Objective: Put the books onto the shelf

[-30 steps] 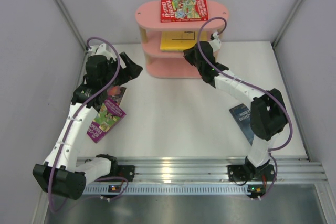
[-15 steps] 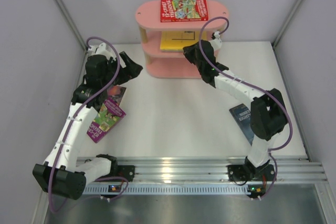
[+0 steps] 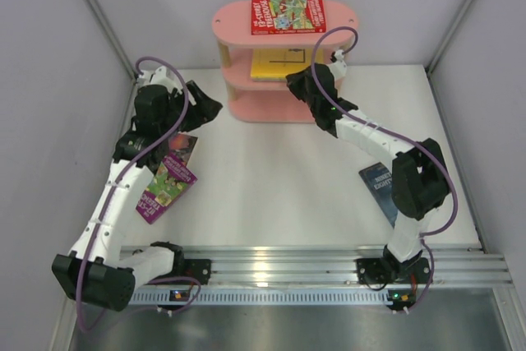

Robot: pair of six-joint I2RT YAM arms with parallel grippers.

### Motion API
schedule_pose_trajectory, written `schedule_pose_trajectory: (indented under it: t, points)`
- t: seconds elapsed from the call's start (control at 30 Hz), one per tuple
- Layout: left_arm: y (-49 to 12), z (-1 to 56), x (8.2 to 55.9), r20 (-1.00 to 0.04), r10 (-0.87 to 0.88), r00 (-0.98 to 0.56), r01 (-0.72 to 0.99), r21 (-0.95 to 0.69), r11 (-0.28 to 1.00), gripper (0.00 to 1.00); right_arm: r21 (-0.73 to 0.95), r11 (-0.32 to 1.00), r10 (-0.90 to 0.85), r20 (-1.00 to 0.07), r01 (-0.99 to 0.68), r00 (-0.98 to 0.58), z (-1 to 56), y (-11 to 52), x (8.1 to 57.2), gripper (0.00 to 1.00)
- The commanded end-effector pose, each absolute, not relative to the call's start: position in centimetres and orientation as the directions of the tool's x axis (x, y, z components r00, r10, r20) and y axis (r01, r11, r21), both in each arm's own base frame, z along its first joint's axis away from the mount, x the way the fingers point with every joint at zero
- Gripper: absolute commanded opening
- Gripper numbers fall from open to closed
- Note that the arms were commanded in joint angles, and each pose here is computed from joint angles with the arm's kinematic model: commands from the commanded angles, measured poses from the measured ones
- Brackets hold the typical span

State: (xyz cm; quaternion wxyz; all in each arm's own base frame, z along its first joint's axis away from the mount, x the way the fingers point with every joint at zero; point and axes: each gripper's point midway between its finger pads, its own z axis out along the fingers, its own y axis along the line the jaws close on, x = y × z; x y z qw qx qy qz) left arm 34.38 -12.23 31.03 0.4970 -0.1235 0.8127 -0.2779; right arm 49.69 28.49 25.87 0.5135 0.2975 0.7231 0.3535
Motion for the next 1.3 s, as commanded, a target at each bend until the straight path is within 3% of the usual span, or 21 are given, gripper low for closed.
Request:
schedule_pose_trajectory:
  t: [0.0,0.1,0.13,0.17,0.23,0.6,1.27]
  points:
    - [-12.7,33.0,35.7,-0.761,-0.491,-0.425,0.137,-0.59,0.796,0.7,0.823,0.567,0.794,-0.536,0.032,-0.288,29.4,27.8,48.8,0.0]
    - [-13.7,33.6,36.5,-0.746,-0.505,-0.434,0.166,-0.617,0.769,0.43,0.825,0.56,0.799,-0.515,0.074,-0.31,29.2,26.1,48.1,0.0]
    - [-14.1,34.0,36.8,-0.737,-0.515,-0.438,0.177,-0.632,0.754,0.29,0.829,0.554,0.803,-0.507,0.078,-0.314,29.2,25.7,48.1,0.0]
    - [-14.4,33.6,37.4,-0.725,-0.518,-0.453,0.177,-0.643,0.745,0.24,0.835,0.544,0.809,-0.495,0.084,-0.318,29.1,25.3,48.1,0.0]
    - [-15.6,33.6,38.4,-0.696,-0.536,-0.478,0.196,-0.679,0.707,0.0,0.84,0.536,0.811,-0.485,0.083,-0.326,29.2,24.1,48.2,0.0]
    - [-19.5,33.7,44.2,-0.59,-0.588,-0.554,0.254,-0.792,0.556,0.0,0.849,0.52,0.813,-0.458,0.095,-0.36,28.4,19.7,48.2,0.0]
    - [-21.1,30.1,49.7,-0.538,-0.624,-0.567,0.232,-0.831,0.506,0.0,0.853,0.518,0.807,-0.468,0.053,-0.36,28.8,18.7,48.4,0.0]
